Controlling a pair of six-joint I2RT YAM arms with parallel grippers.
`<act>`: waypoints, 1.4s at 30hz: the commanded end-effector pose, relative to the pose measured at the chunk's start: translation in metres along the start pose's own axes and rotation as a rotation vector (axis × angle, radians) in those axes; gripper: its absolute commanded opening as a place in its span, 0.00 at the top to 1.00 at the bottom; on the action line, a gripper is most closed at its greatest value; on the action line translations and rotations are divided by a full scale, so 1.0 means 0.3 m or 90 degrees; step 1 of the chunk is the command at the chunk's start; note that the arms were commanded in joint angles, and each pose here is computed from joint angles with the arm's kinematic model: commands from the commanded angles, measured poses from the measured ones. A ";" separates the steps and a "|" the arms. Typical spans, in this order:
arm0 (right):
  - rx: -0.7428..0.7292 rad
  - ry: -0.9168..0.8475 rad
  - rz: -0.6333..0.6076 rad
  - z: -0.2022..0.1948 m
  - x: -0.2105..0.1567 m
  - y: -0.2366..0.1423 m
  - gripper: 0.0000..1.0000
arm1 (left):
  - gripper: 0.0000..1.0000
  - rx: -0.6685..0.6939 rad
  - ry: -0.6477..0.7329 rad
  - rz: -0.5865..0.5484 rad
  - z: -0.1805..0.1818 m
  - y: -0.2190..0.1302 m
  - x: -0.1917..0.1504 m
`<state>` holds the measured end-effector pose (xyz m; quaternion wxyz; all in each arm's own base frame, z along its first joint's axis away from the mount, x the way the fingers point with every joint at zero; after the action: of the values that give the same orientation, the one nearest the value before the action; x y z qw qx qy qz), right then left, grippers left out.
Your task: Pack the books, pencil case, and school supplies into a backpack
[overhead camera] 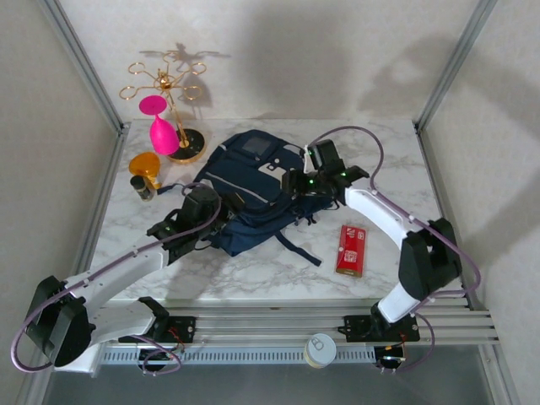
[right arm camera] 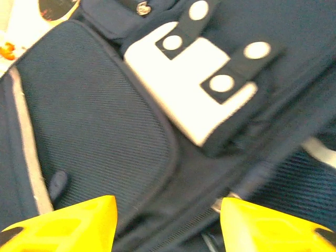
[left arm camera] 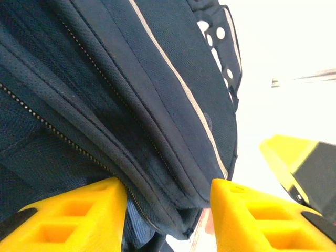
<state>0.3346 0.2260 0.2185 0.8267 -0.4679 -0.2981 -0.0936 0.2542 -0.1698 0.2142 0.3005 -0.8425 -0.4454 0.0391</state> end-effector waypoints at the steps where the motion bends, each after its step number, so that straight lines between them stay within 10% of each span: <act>1: 0.071 0.060 0.030 0.036 0.022 0.061 0.42 | 0.57 -0.013 0.010 -0.020 -0.024 -0.006 -0.004; 9: 0.024 0.040 0.042 0.000 0.062 0.159 0.39 | 0.56 0.037 0.019 -0.034 0.046 0.012 -0.008; 27: 0.160 0.040 0.074 0.010 0.014 0.151 1.00 | 0.58 0.057 -0.007 -0.020 0.218 0.093 0.051; 36: 0.160 0.136 -0.032 -0.017 0.051 0.016 1.00 | 0.60 0.005 0.061 0.002 0.093 0.266 0.152; 42: 0.201 0.213 -0.096 0.043 0.053 0.023 1.00 | 0.47 0.053 0.116 -0.016 0.098 0.146 0.174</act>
<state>0.3502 0.2193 0.1927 0.8987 -0.3635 -0.1853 -0.1609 0.3162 -0.1412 0.1528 0.3630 -0.8291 -0.4251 0.0147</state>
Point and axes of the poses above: each hand's point on the last joint's axis, 136 mm out from that joint toward the fingers, its own y axis out along the fingers, its own z axis along the line the jaws close on, x = y × z, the point moved 7 cm from there along -y, back along the fingers, and after that the axes turned 10 degrees about -y, right-handed, at the moved point
